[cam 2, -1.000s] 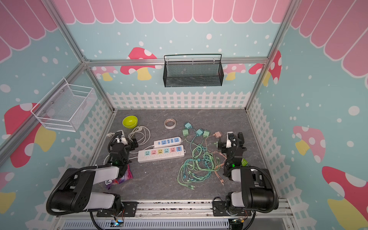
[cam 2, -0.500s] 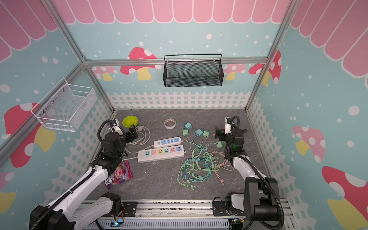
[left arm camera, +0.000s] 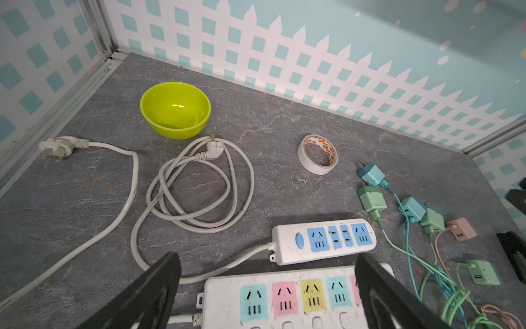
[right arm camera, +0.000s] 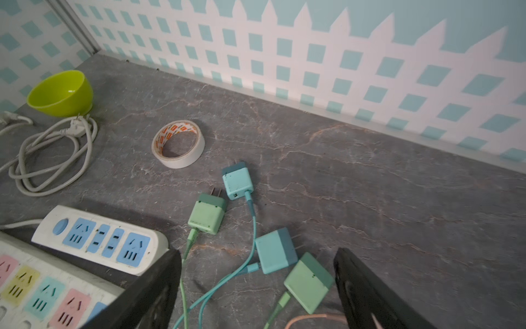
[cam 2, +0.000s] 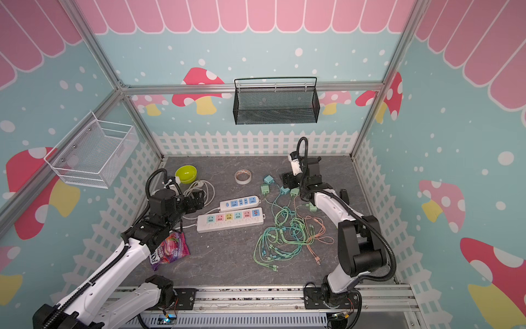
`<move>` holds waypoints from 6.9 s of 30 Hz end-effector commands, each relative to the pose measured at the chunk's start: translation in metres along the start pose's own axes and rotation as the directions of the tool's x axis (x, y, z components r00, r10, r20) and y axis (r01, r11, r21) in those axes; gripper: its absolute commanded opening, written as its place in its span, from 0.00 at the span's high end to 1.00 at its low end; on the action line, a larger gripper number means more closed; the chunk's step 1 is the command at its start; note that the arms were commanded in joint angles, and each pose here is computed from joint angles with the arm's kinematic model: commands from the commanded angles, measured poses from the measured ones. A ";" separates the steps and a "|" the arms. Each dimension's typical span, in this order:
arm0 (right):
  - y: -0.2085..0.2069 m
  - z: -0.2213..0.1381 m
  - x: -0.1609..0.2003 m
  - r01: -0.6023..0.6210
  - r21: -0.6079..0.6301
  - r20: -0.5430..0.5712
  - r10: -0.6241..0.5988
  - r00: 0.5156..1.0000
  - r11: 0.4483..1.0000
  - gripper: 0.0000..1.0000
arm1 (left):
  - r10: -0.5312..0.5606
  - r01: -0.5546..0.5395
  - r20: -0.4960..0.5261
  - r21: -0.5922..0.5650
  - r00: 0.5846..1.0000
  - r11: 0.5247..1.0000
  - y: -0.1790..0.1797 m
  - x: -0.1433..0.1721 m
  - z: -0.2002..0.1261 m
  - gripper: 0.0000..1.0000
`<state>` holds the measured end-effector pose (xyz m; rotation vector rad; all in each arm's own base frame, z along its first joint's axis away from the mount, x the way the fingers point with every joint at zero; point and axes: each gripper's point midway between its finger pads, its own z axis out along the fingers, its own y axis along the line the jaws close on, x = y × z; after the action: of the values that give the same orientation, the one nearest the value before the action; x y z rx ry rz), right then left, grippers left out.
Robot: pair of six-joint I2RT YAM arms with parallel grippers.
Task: Insert plugs into power strip
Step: Pick up the plug from the top-center of the table.
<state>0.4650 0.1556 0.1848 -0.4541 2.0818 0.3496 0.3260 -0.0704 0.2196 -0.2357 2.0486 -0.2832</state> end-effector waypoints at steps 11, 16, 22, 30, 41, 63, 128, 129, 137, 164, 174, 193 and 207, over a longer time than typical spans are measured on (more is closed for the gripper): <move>0.056 0.079 0.047 -0.060 -0.107 -0.225 0.034 0.974 0.993 0.17 | -0.040 0.054 -0.138 0.096 0.990 0.994 -0.014 0.027 -0.018 0.04; 0.059 0.099 0.064 -0.080 -0.081 -0.271 0.055 0.961 0.994 0.20 | -0.034 0.049 -0.141 0.102 0.989 0.994 -0.014 0.028 -0.025 0.04; 0.062 0.113 0.074 -0.094 -0.052 -0.292 0.075 0.954 0.994 0.24 | -0.031 0.047 -0.150 0.106 0.988 0.993 -0.014 0.028 -0.027 0.04; 0.069 0.127 0.087 -0.096 -0.030 -0.314 0.081 0.946 0.995 0.26 | -0.032 0.047 -0.147 0.103 0.989 0.994 -0.014 0.027 -0.027 0.04; 0.065 0.141 0.099 -0.095 0.033 -0.331 0.101 0.938 0.995 0.33 | -0.040 0.055 -0.140 0.101 0.989 0.993 -0.013 0.027 -0.029 0.04; 0.067 0.144 0.111 -0.050 0.046 -0.354 0.063 0.933 0.998 0.52 | -0.051 0.064 -0.167 0.077 0.985 0.995 -0.010 0.033 -0.022 0.04; 0.250 -0.095 0.000 0.554 -0.509 0.365 -0.418 0.832 0.658 0.63 | 0.086 0.264 -0.401 0.734 0.912 0.625 -0.161 0.010 -0.051 0.19; 0.251 -0.098 -0.001 0.560 -0.507 0.372 -0.421 0.828 0.655 0.62 | 0.089 0.267 -0.402 0.741 0.911 0.617 -0.163 0.010 -0.053 0.19; 0.257 -0.110 -0.007 0.596 -0.496 0.404 -0.441 0.802 0.631 0.63 | 0.118 0.277 -0.411 0.773 0.904 0.570 -0.177 0.009 -0.063 0.26; 0.252 -0.117 -0.004 0.603 -0.441 0.394 -0.460 0.795 0.665 0.53 | 0.135 0.310 -0.463 0.756 0.876 0.577 -0.186 0.017 -0.055 0.84; 0.237 -0.152 -0.023 0.493 -0.413 0.389 -0.341 0.856 0.766 0.35 | 0.119 0.243 -0.399 0.741 0.909 0.626 -0.180 0.011 -0.041 1.00; 0.265 -0.196 0.005 0.278 -0.712 0.328 -0.044 0.944 0.644 0.26 | -0.044 0.161 -0.158 0.885 0.986 0.436 -0.197 -0.041 -0.078 1.00; 0.258 -0.171 -0.029 0.132 -0.801 0.263 0.145 0.954 0.584 0.27 | -0.055 0.097 -0.085 0.961 0.995 0.259 -0.199 -0.040 -0.122 1.00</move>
<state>0.2323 0.3178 0.2835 -0.8967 1.5951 1.2708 0.2638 -0.2380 0.3485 0.4097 1.6129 -1.5349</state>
